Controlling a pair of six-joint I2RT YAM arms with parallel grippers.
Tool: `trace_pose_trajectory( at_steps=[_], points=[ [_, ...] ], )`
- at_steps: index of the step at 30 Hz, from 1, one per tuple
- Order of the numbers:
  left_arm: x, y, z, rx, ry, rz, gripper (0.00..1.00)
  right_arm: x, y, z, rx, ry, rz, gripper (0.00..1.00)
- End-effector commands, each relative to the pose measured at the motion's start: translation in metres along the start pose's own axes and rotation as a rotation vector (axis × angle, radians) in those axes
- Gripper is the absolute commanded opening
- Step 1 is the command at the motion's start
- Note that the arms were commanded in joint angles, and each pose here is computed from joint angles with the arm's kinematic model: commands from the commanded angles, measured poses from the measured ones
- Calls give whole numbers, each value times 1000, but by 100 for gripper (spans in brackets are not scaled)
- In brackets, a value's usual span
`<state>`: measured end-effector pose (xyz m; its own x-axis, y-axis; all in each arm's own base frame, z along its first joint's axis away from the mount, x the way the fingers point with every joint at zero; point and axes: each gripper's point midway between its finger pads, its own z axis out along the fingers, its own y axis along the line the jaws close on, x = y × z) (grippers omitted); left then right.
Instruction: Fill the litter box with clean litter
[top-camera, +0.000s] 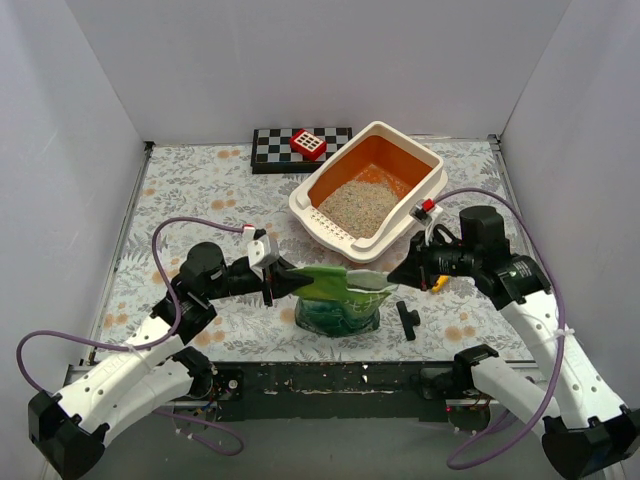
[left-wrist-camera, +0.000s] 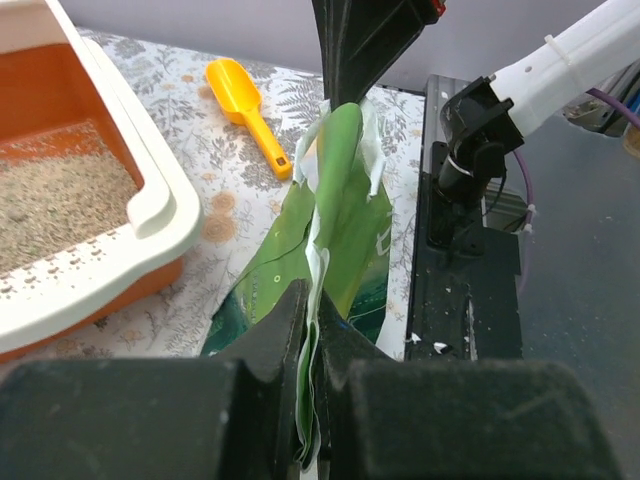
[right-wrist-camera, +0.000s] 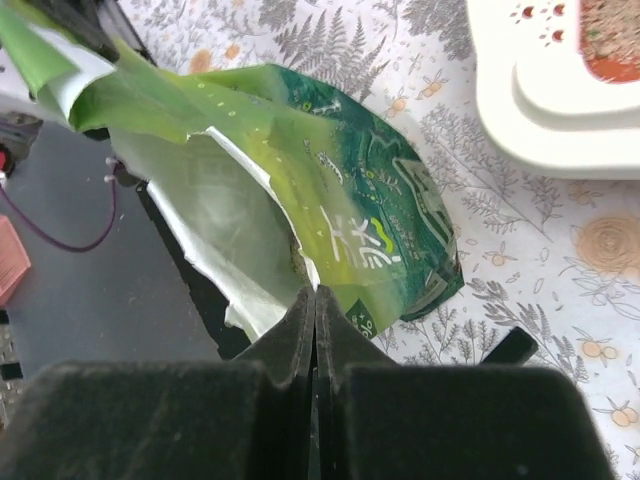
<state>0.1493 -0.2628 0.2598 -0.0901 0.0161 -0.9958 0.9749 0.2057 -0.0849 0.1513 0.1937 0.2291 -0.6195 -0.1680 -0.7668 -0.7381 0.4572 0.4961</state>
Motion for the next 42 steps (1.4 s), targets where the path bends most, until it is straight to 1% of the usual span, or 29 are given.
trace_pose_trajectory(
  at_steps=[1,4,6,9,11,12,14,15,16,18,19,20,24,27,29,33,38,42],
  points=[
    [-25,10,0,-44,-8,55,0,-53,-4,-23,202,-30,-111,1],
    [-26,17,1,-63,36,73,0,-79,3,-35,256,-18,-138,1],
    [-30,23,1,-90,46,100,0,-78,4,-35,261,21,-119,1],
    [-40,30,1,-113,56,147,0,-58,-2,-26,253,107,-69,1],
    [-43,33,2,-123,69,164,0,-43,-6,-20,240,140,-50,1],
    [-44,35,1,-128,76,171,0,-40,-7,-18,238,134,-54,1],
    [-45,37,1,-135,85,179,0,-44,-9,-22,260,78,-89,1],
    [-47,36,1,-136,85,185,0,-50,-4,-27,262,28,-125,9],
    [-48,37,0,-139,82,191,0,-54,-6,-30,283,-6,-148,24],
    [-49,37,0,-140,84,194,0,-59,-1,-36,283,-68,-190,45],
    [-48,37,-1,-142,88,191,0,-57,0,-37,273,-76,-231,55],
    [-47,37,0,-138,93,186,0,-53,2,-36,253,-79,-247,59],
    [-41,33,0,-125,100,158,0,-30,0,-26,193,-61,-294,64],
    [-39,31,0,-117,92,147,0,-17,-19,-24,246,-71,-394,67],
    [-38,29,-1,-113,86,140,0,-15,-27,-23,264,-90,-500,68],
    [-33,26,-1,-100,81,125,0,-18,-30,-17,250,-168,-620,73],
    [-27,24,-1,-91,74,113,0,-14,-35,1,190,-195,-702,76],
    [-23,21,-2,-87,73,108,0,-11,-42,15,162,-212,-743,76]
  ],
)
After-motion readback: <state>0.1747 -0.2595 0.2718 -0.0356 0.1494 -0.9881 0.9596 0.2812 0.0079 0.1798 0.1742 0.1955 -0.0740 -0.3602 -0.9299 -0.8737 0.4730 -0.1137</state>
